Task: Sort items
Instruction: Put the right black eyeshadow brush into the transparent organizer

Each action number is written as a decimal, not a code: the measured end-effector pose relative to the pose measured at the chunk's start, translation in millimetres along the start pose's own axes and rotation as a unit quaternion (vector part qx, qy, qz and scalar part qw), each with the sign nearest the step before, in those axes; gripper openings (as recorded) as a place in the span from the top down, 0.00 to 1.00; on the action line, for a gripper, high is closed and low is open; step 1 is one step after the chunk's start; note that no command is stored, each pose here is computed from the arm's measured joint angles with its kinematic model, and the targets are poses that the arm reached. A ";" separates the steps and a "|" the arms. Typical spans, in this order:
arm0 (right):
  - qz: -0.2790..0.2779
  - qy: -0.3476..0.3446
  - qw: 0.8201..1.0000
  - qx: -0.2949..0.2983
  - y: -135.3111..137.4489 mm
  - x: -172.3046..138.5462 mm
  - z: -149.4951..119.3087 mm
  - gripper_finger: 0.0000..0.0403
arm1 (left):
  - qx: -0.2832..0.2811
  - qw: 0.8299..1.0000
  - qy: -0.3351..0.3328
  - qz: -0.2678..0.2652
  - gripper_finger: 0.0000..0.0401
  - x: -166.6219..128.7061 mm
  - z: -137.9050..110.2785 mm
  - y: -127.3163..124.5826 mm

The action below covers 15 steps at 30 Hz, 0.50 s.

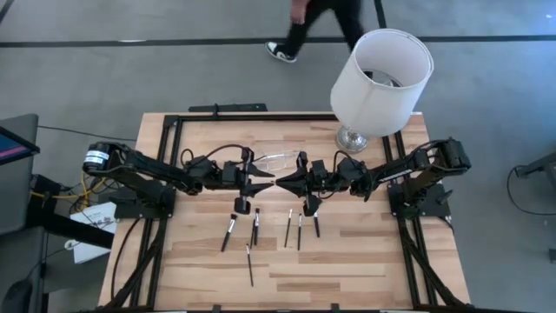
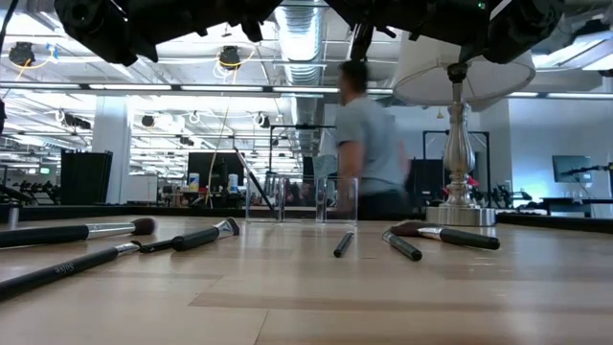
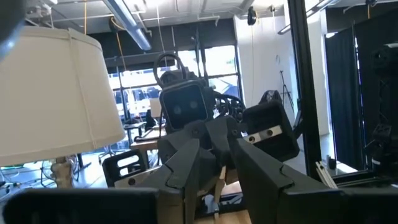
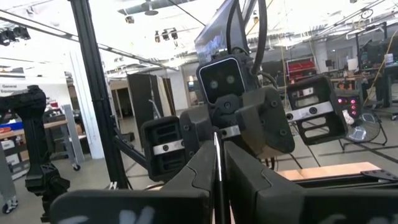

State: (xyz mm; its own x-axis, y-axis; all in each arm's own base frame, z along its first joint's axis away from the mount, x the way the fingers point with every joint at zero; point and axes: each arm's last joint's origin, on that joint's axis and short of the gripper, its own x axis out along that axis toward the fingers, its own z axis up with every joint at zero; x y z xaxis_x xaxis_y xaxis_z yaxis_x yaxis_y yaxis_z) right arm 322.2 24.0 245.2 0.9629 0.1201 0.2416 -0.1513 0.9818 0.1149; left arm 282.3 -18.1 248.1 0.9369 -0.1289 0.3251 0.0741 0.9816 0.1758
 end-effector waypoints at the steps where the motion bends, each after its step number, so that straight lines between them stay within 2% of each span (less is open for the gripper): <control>1: 0.000 0.000 1.000 0.000 0.0 0.0 0.0 0.95 | 0.000 1.000 0.000 0.000 0.75 0.0 0.1 0.0; 5: 0.000 0.000 1.000 -0.001 -0.1 0.0 0.0 0.98 | 0.001 1.000 0.000 0.002 0.75 -0.1 -0.2 1.2; 11: -0.004 0.000 1.000 0.000 -0.3 0.0 0.0 0.95 | 0.001 1.000 0.000 0.002 0.75 -0.1 -0.2 1.2; 15: -0.006 -0.001 1.000 -0.004 -0.5 0.0 0.1 0.98 | 0.001 1.000 0.000 0.002 0.75 -0.2 -0.2 1.2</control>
State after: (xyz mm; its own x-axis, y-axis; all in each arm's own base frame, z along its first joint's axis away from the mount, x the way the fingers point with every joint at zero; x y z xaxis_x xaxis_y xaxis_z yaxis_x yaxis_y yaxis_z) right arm 322.2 23.5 245.2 0.9643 0.1083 0.2417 -0.1383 0.9842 0.1105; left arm 282.4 -16.9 248.0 0.9374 -0.1250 0.3251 0.0700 0.9819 0.1758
